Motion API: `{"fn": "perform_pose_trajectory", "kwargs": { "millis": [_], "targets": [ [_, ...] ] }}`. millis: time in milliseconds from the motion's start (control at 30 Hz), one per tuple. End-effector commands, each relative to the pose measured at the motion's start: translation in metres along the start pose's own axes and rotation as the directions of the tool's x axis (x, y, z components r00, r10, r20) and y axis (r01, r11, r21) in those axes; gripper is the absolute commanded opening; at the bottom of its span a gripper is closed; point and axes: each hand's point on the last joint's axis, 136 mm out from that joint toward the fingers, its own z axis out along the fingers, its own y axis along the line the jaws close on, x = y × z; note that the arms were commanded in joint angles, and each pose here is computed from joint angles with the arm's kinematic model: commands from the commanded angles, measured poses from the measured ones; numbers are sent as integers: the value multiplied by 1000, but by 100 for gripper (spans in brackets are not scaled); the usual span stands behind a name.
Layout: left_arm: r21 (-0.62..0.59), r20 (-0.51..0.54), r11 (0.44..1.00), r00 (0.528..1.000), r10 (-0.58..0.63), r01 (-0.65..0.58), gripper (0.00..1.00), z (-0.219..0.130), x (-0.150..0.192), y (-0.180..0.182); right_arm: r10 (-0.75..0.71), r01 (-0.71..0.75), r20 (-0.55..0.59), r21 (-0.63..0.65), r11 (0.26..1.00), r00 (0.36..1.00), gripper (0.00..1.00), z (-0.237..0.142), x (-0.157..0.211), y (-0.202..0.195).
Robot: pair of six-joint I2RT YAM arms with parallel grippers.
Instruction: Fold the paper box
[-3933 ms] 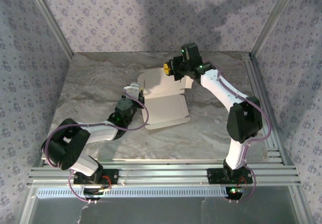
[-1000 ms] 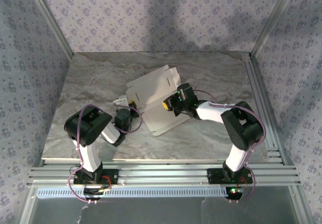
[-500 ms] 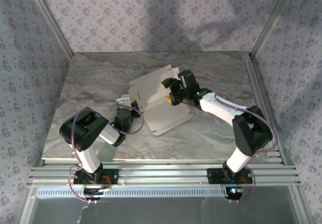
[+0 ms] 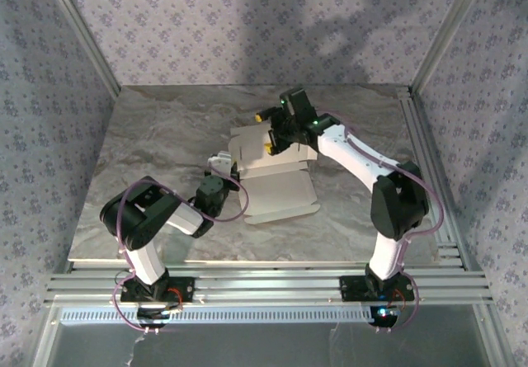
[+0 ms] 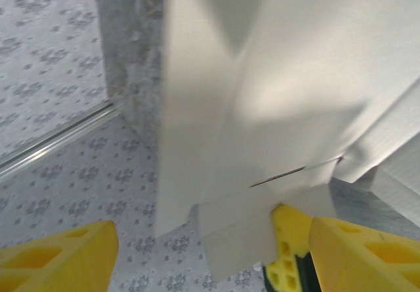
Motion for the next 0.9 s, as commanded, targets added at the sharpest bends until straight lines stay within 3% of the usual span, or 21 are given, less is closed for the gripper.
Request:
{"fn": "perform_pose_trajectory", "kwargs": {
  "millis": [0, 367, 467, 600, 867],
  "targets": [
    [-9, 29, 999, 999, 33, -33, 0, 1, -12, -1, 69, -69, -22, 0, 998, 997, 74, 1, -5, 0],
    [-2, 36, 1000, 999, 31, -31, 0, 0, -14, -4, 104, -104, -4, -45, 994, 995, 72, 15, -38, 14],
    [-2, 36, 1000, 999, 28, -28, 0, 0, -14, -4, 109, -108, 9, -54, 993, 994, 60, 19, -42, 17],
    [-4, 37, 1000, 999, 27, -27, 0, 0, -14, -4, 114, -113, 15, -49, 992, 993, 54, 21, -44, 19],
    [-10, 31, 999, 999, 32, -32, 0, 1, -12, -3, 106, -106, 22, -41, 994, 994, 26, 26, -45, 12]
  ]
}}
